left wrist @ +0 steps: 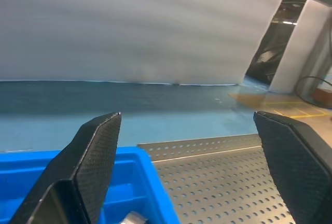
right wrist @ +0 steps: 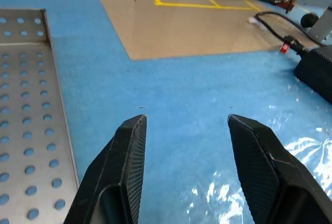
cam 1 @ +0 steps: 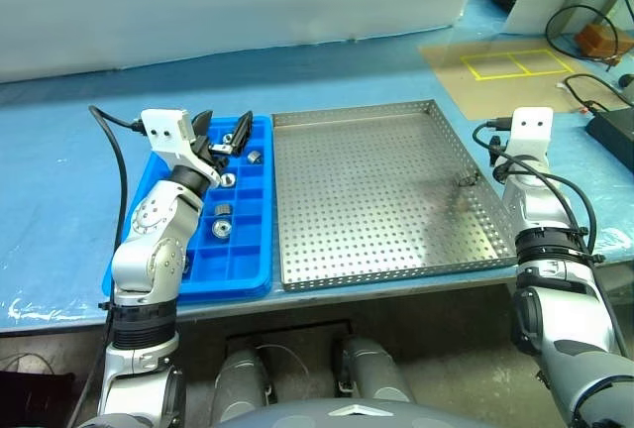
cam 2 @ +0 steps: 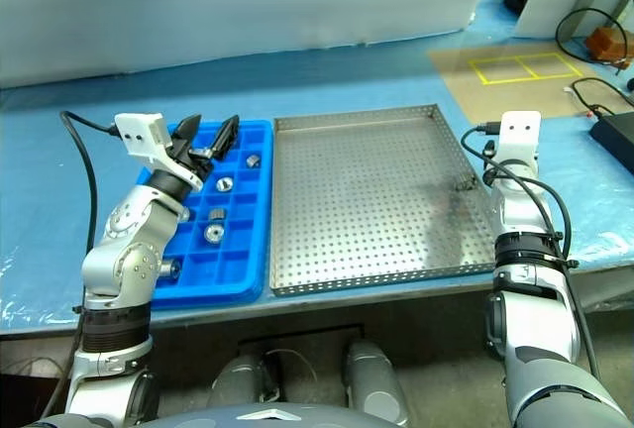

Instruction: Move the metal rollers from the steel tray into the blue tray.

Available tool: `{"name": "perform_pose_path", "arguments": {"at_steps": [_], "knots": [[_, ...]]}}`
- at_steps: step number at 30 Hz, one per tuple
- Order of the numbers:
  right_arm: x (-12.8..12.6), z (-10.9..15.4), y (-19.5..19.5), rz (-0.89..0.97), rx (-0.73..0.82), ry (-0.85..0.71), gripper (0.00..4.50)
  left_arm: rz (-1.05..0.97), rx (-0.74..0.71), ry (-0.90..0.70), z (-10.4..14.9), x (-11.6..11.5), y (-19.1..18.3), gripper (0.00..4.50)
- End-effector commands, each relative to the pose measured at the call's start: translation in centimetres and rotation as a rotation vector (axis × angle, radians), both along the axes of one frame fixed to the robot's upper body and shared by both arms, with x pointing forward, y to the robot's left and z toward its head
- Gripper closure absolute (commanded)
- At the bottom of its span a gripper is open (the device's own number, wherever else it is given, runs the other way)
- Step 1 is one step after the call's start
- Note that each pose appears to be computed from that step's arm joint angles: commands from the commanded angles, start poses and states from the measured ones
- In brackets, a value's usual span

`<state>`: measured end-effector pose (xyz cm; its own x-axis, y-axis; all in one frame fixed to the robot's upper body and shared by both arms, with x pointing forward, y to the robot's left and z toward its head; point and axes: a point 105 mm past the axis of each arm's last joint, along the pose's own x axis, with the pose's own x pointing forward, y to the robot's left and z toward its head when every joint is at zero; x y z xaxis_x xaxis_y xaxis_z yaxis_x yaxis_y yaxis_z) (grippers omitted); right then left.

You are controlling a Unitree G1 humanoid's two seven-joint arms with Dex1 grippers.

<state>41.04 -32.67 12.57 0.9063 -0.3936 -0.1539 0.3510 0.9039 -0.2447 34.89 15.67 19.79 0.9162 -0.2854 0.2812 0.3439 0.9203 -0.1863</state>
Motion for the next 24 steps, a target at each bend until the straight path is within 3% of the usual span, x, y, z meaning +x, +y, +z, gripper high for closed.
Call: {"name": "perform_pose_path", "arguments": {"at_steps": [1, 4, 9, 17, 24], "knots": [[0.5, 0.8, 2.8, 0.122, 0.092, -0.059, 1.92, -0.037, 0.007, -0.039, 1.0, -0.3, -0.7, 0.19], [0.6, 0.5, 5.7, 0.264, 0.297, -0.071, 1.92, -0.054, 0.007, -0.032, 0.9, -0.4, -0.8, 0.19], [0.1, 0.6, 6.4, 0.347, 0.358, -0.076, 1.92, -0.054, 0.012, -0.017, 0.5, -0.4, -0.8, 0.19], [-0.5, -0.6, 4.3, 0.34, 0.106, -0.023, 1.92, -0.066, 0.018, -0.006, 0.1, -0.5, -1.2, 0.19], [-0.8, -1.6, 5.8, 0.401, 0.128, -0.007, 1.92, -0.073, 0.019, 0.001, 0.0, -0.4, -1.4, 0.19]]}}
